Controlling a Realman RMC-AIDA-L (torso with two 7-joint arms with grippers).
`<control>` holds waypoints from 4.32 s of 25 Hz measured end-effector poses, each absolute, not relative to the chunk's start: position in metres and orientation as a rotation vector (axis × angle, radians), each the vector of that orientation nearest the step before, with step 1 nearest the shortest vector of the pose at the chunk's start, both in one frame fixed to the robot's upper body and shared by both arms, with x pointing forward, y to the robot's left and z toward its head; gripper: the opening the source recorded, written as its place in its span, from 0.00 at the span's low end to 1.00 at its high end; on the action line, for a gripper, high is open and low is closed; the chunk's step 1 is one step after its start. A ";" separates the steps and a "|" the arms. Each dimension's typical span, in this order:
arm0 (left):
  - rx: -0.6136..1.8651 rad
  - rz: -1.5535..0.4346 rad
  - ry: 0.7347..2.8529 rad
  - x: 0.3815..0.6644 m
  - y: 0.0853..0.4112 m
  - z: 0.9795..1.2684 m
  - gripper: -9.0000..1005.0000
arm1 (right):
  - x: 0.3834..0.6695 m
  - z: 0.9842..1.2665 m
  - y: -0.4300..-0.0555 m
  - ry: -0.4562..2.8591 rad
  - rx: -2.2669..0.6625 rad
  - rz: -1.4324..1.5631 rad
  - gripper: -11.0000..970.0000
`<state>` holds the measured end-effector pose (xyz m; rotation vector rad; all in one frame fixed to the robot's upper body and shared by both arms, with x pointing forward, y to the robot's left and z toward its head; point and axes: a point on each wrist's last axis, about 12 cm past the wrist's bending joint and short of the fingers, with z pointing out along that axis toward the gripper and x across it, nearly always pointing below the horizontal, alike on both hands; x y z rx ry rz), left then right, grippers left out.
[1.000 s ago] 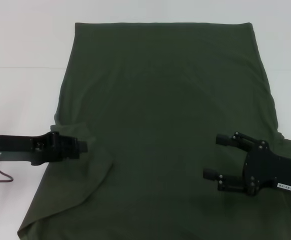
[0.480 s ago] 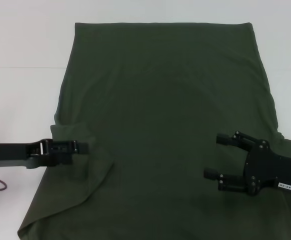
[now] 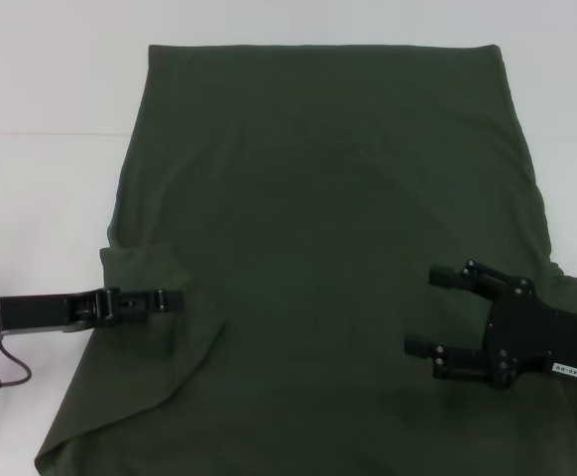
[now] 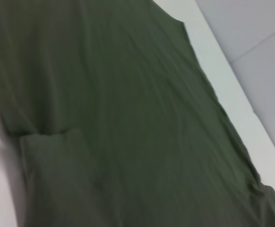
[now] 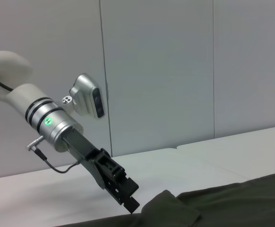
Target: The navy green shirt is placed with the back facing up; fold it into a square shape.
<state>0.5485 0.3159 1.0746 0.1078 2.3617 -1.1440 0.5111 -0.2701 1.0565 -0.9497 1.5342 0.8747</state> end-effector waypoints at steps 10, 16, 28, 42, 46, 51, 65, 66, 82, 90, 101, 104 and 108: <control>0.058 -1.131 2.370 0.549 0.301 1.060 0.86 | 0.511 1.056 -0.270 1.534 -0.948 0.878 0.97; 0.015 -1.082 2.376 0.551 0.295 1.052 0.86 | 0.510 1.056 -0.270 1.537 -0.946 0.879 0.97; 0.036 -1.087 2.399 0.550 0.283 1.046 0.86 | 0.510 1.055 -0.270 1.541 -0.942 0.879 0.97; 0.294 -1.377 2.352 0.535 0.280 1.071 0.86 | 0.509 1.055 -0.271 1.541 -0.939 0.881 0.97; 0.519 -1.230 2.243 0.529 0.294 1.073 0.86 | 0.508 1.054 -0.272 1.553 -0.915 0.889 0.97; 0.774 -1.027 2.026 0.512 0.310 1.074 0.86 | 0.505 1.056 -0.281 1.587 -0.872 0.907 0.97; 0.815 -0.905 1.837 0.480 0.333 1.075 0.86 | 0.493 1.103 -0.367 1.971 -0.502 0.856 0.97; 0.818 -0.906 1.828 0.479 0.335 1.078 0.86 | 0.492 1.114 -0.376 2.027 -0.458 0.842 0.97; 0.865 -0.875 1.800 0.484 0.340 1.088 0.86 | 0.493 1.160 -0.434 2.665 0.194 0.866 0.97; 0.896 -0.860 1.781 0.486 0.339 1.089 0.86 | 0.500 1.132 -0.425 2.758 0.288 0.909 0.97; 0.893 -0.865 1.776 0.484 0.340 1.089 0.86 | 0.516 1.108 -0.413 2.801 0.288 0.886 0.97; 0.893 -0.865 1.775 0.484 0.340 1.089 0.86 | 0.520 1.103 -0.410 2.809 0.288 0.872 0.97; 0.896 -0.865 1.773 0.485 0.339 1.090 0.86 | 0.523 1.100 -0.407 2.819 0.282 0.856 0.97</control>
